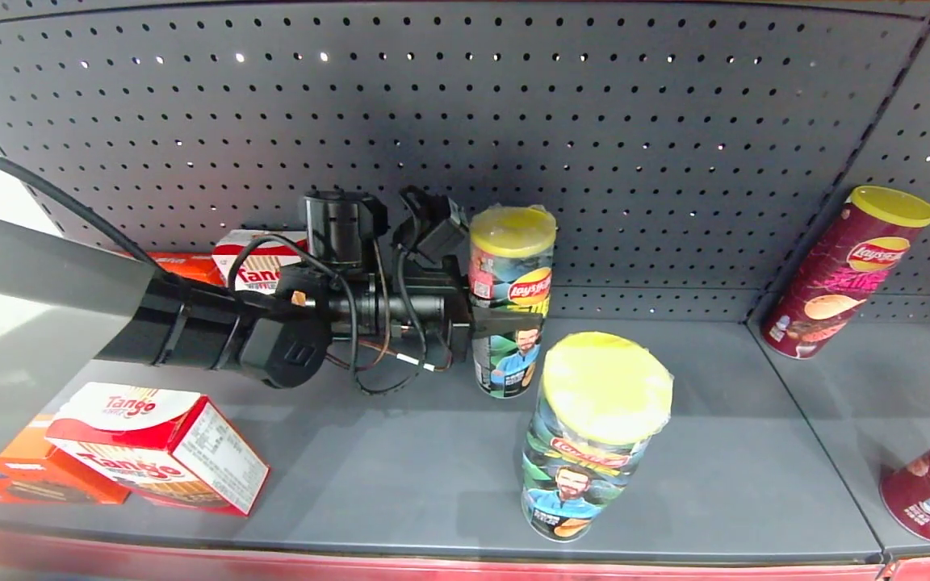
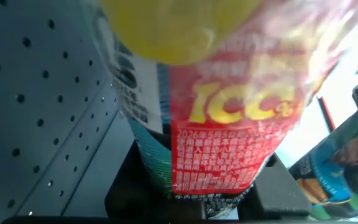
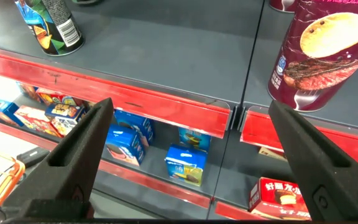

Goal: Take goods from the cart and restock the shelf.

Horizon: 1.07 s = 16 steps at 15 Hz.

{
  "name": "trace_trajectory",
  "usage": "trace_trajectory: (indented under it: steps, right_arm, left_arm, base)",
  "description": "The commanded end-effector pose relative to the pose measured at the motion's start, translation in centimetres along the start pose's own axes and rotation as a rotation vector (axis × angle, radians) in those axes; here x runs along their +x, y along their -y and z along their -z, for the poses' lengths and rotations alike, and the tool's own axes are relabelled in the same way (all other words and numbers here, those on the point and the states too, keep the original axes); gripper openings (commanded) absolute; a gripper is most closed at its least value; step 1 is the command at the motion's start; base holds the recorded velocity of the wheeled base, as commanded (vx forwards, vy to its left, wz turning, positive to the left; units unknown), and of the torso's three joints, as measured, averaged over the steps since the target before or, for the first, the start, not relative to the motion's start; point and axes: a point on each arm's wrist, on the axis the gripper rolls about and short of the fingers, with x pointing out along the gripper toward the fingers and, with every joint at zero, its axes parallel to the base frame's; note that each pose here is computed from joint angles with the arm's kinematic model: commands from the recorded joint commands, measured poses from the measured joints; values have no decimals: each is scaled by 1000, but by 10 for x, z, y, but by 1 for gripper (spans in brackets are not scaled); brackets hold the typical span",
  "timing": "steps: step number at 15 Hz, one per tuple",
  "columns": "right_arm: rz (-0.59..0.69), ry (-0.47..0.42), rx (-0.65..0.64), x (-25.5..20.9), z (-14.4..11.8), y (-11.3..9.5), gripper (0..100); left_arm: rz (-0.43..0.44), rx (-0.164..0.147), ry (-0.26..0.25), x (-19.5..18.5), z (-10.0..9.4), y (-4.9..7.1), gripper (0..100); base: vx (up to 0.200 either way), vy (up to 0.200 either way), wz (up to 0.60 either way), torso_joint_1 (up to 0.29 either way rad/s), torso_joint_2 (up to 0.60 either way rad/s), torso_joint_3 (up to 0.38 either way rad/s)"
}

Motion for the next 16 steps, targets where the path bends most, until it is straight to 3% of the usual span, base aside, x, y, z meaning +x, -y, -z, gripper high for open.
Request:
trace_trajectory:
  steps: [1, 5, 10, 12, 15, 16]
  right_arm:
    - [-2, -1, 0, 0, 0, 0, 100]
    - [0, -1, 0, 0, 0, 0, 100]
    - [0, -1, 0, 0, 0, 0, 100]
    - [0, -1, 0, 0, 0, 0, 100]
    - [0, -1, 0, 0, 0, 0, 100]
    - [0, -1, 0, 0, 0, 0, 100]
  left_arm:
    - [2, 7, -10, 1, 5, 0, 100]
    - [0, -2, -22, 0, 8, 1, 100]
    - [-35, -44, -68, -23, -11, 19, 100]
    - [-175, -42, -133, -27, -18, 23, 100]
    - [-234, -45, -161, -31, -25, 26, 100]
    - [-238, -32, -165, -32, -25, 26, 100]
  base:
    - [0, 0, 0, 0, 0, 0]
    - [0, 0, 0, 0, 0, 0]
    - [0, 0, 0, 0, 0, 0]
    - [0, 0, 0, 0, 0, 0]
    - [0, 0, 0, 0, 0, 0]
    - [0, 0, 0, 0, 0, 0]
